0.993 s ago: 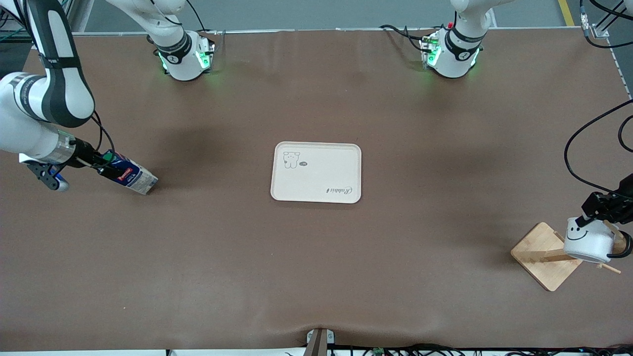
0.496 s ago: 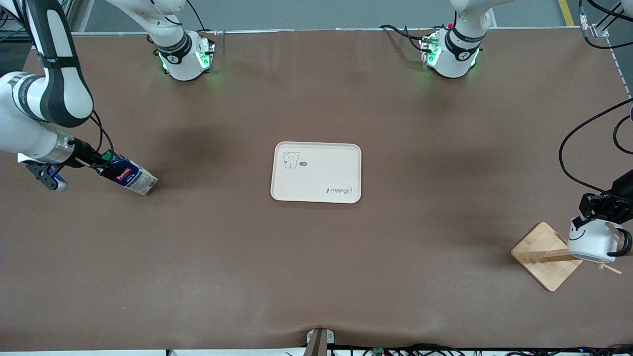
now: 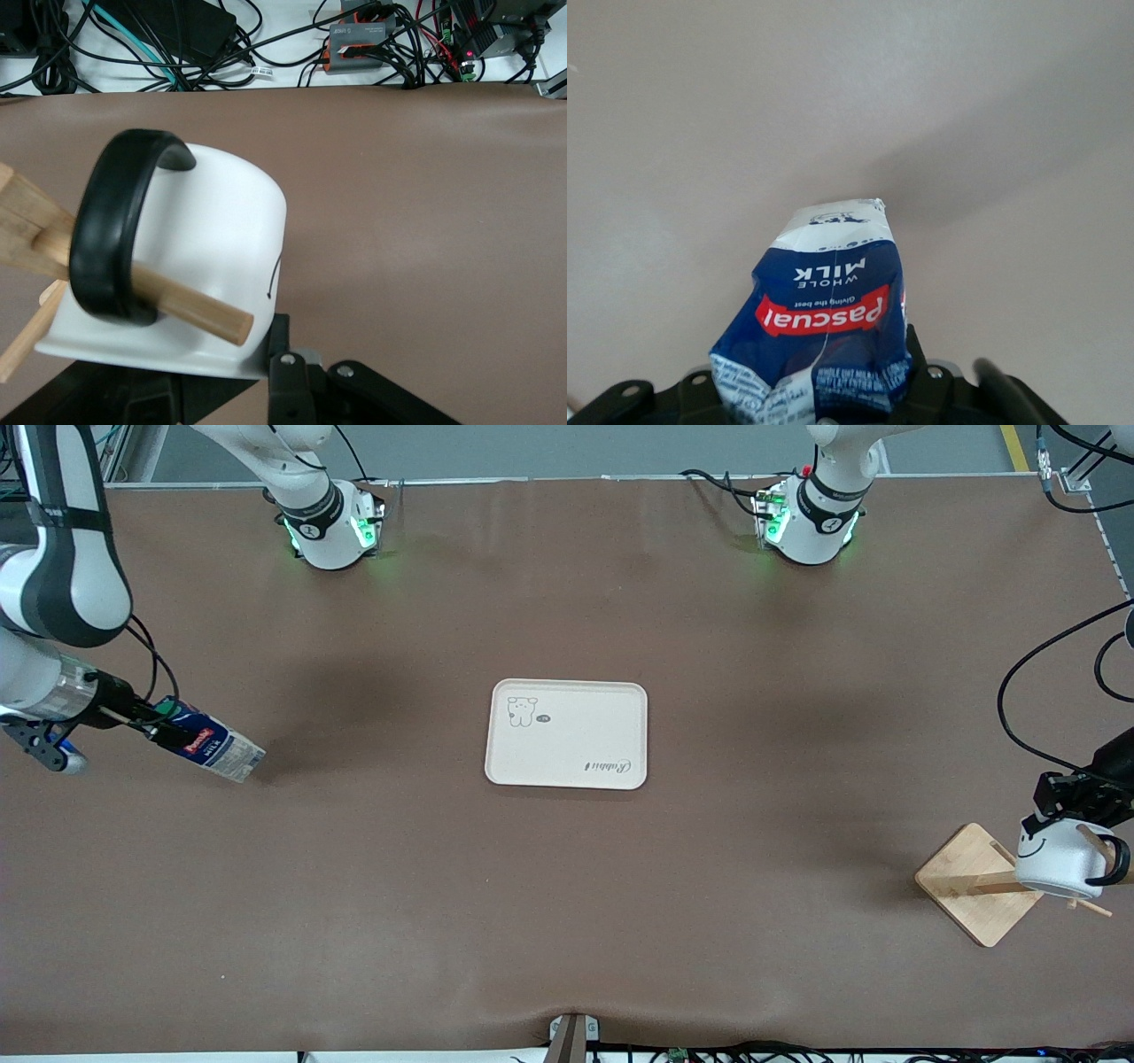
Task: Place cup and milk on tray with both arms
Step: 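Pull the mug off the wooden stand with the left gripper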
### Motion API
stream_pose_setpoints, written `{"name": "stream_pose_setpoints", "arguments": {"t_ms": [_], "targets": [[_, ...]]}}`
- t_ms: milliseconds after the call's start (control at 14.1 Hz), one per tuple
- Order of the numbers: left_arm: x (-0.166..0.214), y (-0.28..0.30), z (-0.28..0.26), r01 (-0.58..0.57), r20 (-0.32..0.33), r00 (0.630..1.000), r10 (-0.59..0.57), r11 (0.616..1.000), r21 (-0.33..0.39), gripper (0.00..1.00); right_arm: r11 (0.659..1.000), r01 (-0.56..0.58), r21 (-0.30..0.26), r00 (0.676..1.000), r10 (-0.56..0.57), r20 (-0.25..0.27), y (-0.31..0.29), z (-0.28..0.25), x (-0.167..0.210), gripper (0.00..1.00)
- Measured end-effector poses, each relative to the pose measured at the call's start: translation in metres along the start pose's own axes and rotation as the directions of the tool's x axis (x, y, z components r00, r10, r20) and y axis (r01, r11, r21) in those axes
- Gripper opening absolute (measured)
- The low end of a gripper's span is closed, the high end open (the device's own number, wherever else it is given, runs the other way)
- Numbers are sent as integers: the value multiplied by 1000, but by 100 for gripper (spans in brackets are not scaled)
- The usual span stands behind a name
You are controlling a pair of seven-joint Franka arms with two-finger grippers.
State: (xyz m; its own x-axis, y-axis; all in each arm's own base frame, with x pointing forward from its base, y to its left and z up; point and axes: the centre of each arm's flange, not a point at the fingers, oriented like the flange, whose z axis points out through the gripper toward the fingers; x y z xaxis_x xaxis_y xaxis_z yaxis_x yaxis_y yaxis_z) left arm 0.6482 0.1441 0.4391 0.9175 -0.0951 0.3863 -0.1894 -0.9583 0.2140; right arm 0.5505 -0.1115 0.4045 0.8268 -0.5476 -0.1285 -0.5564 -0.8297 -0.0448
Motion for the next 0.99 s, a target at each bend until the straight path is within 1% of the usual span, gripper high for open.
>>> {"name": "stream_pose_setpoints", "arguments": {"t_ms": [71, 284, 354, 496, 638, 780, 922, 993], "targets": [[0, 1, 0, 4, 3, 1000, -4, 1000, -3, 9, 1000, 6, -3, 1000, -6, 14, -3, -15, 3, 65], [-1, 10, -5, 49, 37, 998, -48, 998, -31, 9, 999, 19, -29, 994, -16, 105, -11, -45, 10, 65], [-1, 16, -8, 75, 55, 996, -73, 996, -44, 9, 999, 22, -33, 993, -18, 120, -13, -49, 15, 65], [-2, 30, -12, 120, 94, 989, -114, 990, -68, 9, 999, 26, -33, 992, -21, 126, -16, -49, 23, 65], [3, 51, -12, 149, 112, 984, -140, 985, -84, 9, 999, 34, -33, 991, -29, 128, -19, -49, 27, 65], [10, 70, -10, 166, 116, 981, -155, 982, -92, 9, 999, 42, -30, 987, -37, 157, -22, -49, 24, 65], [16, 90, -8, 192, 129, 975, -180, 978, -81, 9, 998, 53, -28, 982, -47, 183, -28, -53, 18, 65], [20, 104, -7, 213, 139, 969, -202, 975, -66, 9, 997, 65, -30, 981, -58, 185, -35, -55, 15, 65]]}}
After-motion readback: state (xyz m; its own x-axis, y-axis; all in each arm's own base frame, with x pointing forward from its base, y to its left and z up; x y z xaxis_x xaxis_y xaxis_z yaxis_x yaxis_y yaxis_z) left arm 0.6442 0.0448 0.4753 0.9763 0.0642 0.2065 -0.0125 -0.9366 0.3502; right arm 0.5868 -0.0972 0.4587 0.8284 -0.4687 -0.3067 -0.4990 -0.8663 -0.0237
